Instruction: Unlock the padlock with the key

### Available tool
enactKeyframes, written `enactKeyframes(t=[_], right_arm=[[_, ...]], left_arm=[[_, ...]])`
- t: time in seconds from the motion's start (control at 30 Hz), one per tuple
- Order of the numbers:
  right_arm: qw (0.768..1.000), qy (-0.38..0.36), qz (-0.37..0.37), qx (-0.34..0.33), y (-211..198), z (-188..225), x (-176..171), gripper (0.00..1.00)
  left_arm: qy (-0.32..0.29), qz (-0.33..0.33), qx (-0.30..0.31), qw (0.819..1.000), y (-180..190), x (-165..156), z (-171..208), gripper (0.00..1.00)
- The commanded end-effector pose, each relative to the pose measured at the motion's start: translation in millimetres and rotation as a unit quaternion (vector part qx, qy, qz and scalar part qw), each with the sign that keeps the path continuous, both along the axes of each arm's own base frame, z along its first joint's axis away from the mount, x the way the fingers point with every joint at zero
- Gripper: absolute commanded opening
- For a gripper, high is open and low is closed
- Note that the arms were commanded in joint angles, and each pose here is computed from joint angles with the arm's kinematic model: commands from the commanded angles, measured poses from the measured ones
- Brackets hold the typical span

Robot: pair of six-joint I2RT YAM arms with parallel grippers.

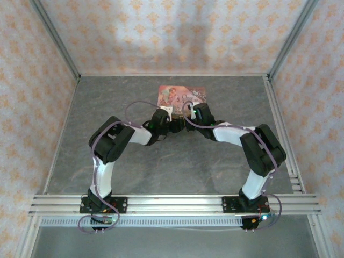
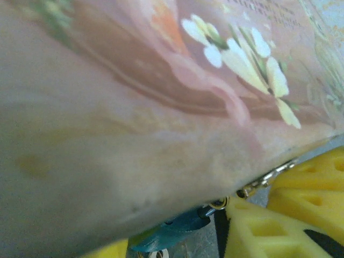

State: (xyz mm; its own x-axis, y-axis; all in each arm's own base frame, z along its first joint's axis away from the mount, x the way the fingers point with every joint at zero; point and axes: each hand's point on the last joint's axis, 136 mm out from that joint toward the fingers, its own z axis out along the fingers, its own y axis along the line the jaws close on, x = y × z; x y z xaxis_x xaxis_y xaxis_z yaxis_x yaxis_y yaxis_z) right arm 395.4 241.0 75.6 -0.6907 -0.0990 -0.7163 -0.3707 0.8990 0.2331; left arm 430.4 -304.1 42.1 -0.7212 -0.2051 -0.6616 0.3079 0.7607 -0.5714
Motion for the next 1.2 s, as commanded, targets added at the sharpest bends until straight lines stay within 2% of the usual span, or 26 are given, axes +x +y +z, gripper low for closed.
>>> enactKeyframes(t=[0.0,0.13,0.27,0.5,0.6,0.63,0.83,1.17], right_arm=[[1.000,-0.009,0.001,0.020,6,1,3,0.15],[1.000,-0.008,-0.002,0.025,5,-3,0,0.15],[1.000,-0.004,-0.006,0.026,1,-8,-4,0.15],[0.999,-0.001,-0.021,0.040,-10,-12,-15,0.15],[0.999,0.001,-0.026,0.043,-12,-14,-19,0.15],[0.999,0.001,-0.029,0.043,-14,-14,-21,0.15],[0.998,0.002,-0.044,0.041,-24,-20,-29,0.15],[0.997,-0.007,-0.057,0.056,-38,-20,-41,0.25]], left_arm=[[-0.031,-0.033,-0.009,0.999,-21,2,8,0.41],[-0.029,-0.054,-0.023,0.998,-30,2,13,0.28],[-0.001,-0.067,-0.021,0.998,-38,3,8,0.28],[-0.018,-0.048,-0.035,0.998,-38,14,14,0.33],[-0.004,-0.038,-0.056,0.998,-41,19,15,0.27],[-0.002,-0.039,-0.062,0.997,-43,20,16,0.21],[0.021,-0.039,-0.061,0.997,-41,21,15,0.11],[0.085,-0.044,-0.080,0.992,-31,11,27,0.00]])
